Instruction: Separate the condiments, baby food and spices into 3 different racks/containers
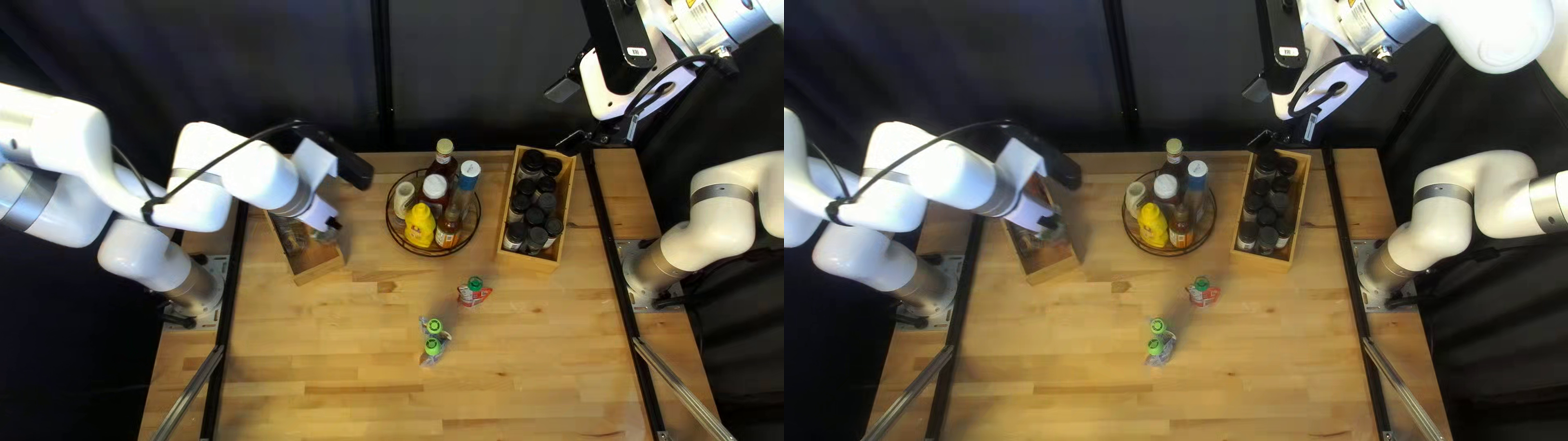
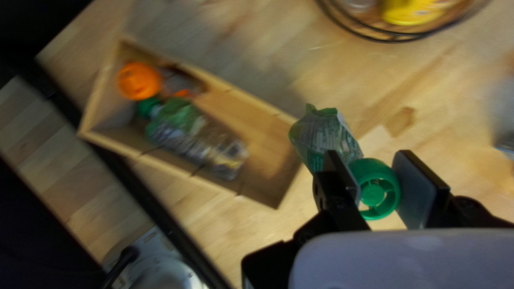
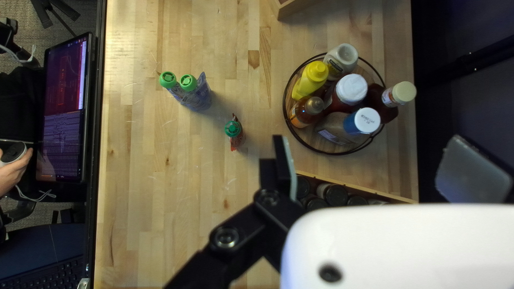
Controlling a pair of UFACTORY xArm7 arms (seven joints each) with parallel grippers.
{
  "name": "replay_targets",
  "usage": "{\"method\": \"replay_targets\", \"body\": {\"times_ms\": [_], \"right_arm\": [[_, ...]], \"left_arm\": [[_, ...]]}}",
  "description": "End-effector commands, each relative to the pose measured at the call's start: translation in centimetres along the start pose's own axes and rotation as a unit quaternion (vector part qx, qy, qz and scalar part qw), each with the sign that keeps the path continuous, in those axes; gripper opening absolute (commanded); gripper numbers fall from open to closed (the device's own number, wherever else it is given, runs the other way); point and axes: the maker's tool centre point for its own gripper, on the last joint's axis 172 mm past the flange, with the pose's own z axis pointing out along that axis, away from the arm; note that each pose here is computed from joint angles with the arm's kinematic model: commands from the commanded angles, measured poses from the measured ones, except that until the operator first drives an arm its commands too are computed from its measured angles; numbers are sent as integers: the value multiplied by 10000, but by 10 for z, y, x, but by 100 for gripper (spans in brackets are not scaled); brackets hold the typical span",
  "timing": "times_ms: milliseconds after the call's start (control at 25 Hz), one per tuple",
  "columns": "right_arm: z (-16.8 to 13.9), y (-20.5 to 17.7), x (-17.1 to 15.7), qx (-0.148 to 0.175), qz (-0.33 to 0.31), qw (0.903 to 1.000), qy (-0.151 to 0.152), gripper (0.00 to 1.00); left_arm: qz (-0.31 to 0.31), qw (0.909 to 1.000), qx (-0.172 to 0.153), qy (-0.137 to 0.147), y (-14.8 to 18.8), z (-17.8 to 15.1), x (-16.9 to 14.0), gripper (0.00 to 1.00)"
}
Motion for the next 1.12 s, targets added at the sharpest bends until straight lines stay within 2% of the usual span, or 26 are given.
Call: {"method": "replay_targets", "body": {"times_ms": [40, 280, 440, 600, 640, 680, 720, 880, 1000, 1120], "right_arm": [[0, 0, 0, 0, 0, 10000, 0, 100], [0, 0, 0, 0, 0, 10000, 0, 100], [0, 0, 0, 0, 0, 10000, 0, 100], [0, 0, 0, 0, 0, 10000, 0, 100], [0, 0, 0, 0, 0, 10000, 0, 100], [0, 0, 0, 0, 0, 10000, 0, 100], [0, 0, 0, 0, 0, 10000, 0, 100], [0, 0, 0, 0, 0, 10000, 0, 100], [0, 0, 0, 0, 0, 10000, 0, 100], [0, 0, 0, 0, 0, 10000, 0, 100]], "left_arm": [[-379, 9990, 218, -34, -14, 18, -6, 0], [-771, 9966, 250, -147, -15, 45, -8, 0], [-942, 9951, 119, -264, -6, 72, -12, 0], [-959, 9947, -28, -381, 7, 78, -16, 0], [-940, 9947, -57, -405, 11, 76, -17, 16], [-925, 9948, -71, -423, 13, 75, -17, 16], [-892, 9949, -90, -453, 16, 73, -18, 100], [-523, 9971, -76, -549, 32, 61, -22, 100], [-81, 9982, -136, -579, 54, 37, -26, 100], [524, 9958, -388, -638, 95, 9, -31, 100]]}}
